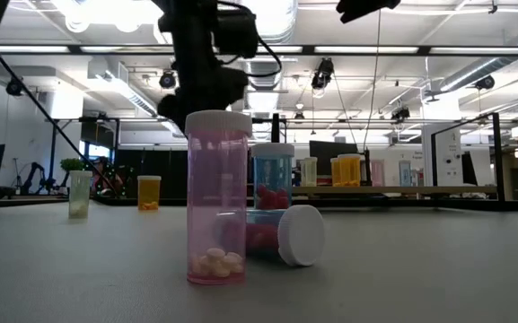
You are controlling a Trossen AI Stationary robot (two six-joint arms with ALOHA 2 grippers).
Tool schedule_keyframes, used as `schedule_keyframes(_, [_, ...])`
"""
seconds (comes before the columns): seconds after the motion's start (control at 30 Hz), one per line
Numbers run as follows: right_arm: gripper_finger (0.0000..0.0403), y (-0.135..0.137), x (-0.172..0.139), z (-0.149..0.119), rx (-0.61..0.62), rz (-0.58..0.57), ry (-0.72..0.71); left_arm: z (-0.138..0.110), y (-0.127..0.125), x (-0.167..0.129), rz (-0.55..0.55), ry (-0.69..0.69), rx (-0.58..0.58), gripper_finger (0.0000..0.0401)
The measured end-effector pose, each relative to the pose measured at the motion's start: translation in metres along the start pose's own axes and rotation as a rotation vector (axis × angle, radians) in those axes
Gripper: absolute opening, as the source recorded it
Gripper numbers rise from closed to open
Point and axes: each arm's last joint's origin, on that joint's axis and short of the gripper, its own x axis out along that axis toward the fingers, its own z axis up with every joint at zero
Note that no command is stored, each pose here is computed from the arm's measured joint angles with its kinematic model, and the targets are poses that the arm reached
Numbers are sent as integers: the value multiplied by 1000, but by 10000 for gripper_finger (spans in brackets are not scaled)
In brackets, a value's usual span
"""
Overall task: Pick and place medicine bottles onto shelf by color
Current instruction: Put the left pink medicine bottle on the shelf aligned with the other pink medicine bottle
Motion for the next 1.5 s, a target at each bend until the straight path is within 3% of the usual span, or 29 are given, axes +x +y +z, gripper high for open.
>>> schedule_keyframes(0.17, [242,2,14,8,59,-15,-49,-17,9,-30,13,21,-70,193])
schedule_keyframes(0.3, [242,-3,44,7,141,-21,25,-33,10,-55,3,-24,-112,193])
schedule_keyframes(0.43, [242,-5,79,5,144,130,84,-52,12,-79,-7,-107,-159,193])
schedule_keyframes(0.57, [242,-2,106,12,52,321,6,-70,17,-98,-1,-200,-227,193])
schedule_keyframes(0.7, [242,-3,123,16,-37,388,-61,-89,25,-111,-7,-275,-288,193])
schedule_keyframes(0.83, [242,-5,140,14,-101,378,-70,-104,31,-118,-12,-326,-340,193])
schedule_keyframes(1.23, [242,11,210,-12,76,376,61,-118,42,-106,6,-357,-390,193])
schedule_keyframes(1.5, [242,19,226,-17,48,381,62,-117,40,-100,17,-349,-387,193])
